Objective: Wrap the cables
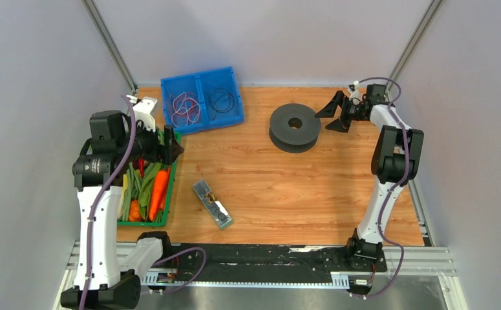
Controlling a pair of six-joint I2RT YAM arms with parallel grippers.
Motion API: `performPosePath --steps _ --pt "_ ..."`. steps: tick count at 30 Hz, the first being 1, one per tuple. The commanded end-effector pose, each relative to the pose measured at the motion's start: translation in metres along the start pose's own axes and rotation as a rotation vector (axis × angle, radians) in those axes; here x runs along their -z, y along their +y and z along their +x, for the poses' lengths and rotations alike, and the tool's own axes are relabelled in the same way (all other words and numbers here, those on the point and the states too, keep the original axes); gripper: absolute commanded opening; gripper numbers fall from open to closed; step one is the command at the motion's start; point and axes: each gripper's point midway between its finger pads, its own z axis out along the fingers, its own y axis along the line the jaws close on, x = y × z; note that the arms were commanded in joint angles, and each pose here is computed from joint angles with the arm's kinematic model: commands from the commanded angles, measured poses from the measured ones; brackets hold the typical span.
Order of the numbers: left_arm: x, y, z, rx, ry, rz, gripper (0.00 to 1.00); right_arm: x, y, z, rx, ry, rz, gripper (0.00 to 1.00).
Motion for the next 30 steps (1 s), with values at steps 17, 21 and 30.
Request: performPosePath --steps 17,21,30 --pt "-0.016 -0.01 0.005 0.02 -0.02 0.098 0.85 -0.043 0.008 0.011 -0.09 0.077 -0.237 0.49" --pt "-0.015 -0.011 0.008 0.03 -0.026 0.094 0.83 -0.046 0.009 0.032 -0.108 0.116 -0.249 0.28" --pt "-0.015 -0.011 0.011 0.041 -0.033 0.088 0.79 -0.042 0.029 0.11 -0.148 0.252 -0.307 0.0"
